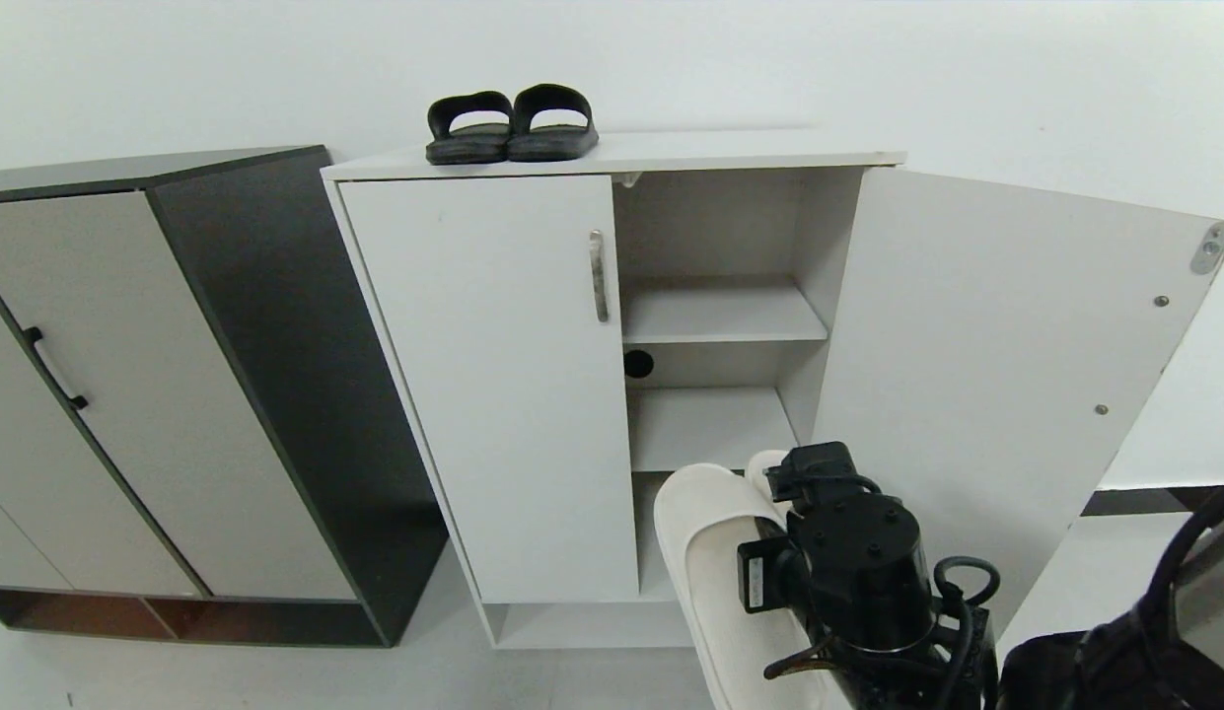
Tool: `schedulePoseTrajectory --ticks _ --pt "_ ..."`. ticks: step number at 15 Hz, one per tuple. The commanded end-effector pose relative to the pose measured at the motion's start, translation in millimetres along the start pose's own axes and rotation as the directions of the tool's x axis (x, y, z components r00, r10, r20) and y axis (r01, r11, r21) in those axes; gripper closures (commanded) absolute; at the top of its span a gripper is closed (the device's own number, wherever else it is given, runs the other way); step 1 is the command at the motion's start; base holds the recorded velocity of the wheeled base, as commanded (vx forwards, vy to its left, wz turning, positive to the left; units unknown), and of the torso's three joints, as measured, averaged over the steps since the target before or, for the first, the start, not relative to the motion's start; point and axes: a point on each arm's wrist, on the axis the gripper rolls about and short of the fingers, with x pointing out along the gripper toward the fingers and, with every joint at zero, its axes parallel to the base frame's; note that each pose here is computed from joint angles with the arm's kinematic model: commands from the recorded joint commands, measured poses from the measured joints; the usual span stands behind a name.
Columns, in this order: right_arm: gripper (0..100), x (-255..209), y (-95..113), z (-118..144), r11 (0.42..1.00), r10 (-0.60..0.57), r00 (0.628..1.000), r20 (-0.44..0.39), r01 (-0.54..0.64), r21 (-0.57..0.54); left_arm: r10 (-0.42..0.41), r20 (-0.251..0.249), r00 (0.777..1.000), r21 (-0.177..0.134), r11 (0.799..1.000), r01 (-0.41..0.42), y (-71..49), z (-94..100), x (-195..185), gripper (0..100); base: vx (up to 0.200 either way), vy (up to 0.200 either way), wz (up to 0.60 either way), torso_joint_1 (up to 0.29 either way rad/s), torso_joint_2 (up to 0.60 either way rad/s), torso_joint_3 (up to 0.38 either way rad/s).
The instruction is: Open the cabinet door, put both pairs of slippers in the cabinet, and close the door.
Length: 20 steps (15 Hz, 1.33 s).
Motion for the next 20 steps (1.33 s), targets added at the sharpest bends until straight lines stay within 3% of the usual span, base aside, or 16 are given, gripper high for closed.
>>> schedulePoseTrajectory --ticks 1,5,13,20 --pt "100 8.3 2.4 -2.6 1.0 -0.019 1.0 -0.002 0.019 -0.001 0.002 -0.002 1.0 -0.001 1.0 -0.002 0.0 0.1 0.2 100 0.0 0.0 0.0 0.0 0.0 0.0" --pt "100 27.1 6.0 -14.6 0.996 -0.092 0.996 -0.011 0.091 -0.013 0.001 -0.003 1.0 0.0 1.0 -0.001 0.0 0.0 0.2 100 0.0 0.0 0.0 0.0 0.0 0.0" --pt "100 65.7 18.9 -34.9 0.995 -0.103 0.994 -0.032 0.103 -0.004 0.0 -0.003 1.0 0.004 1.0 0.0 0.0 0.0 0.2 100 0.0 0.0 0.0 0.001 0.0 -0.006" --pt "100 80.0 15.9 -46.4 0.991 -0.13 0.99 -0.05 0.129 -0.014 0.0 -0.002 1.0 0.004 1.0 0.0 0.0 0.1 0.2 100 0.0 0.0 0.0 0.002 0.0 -0.173"
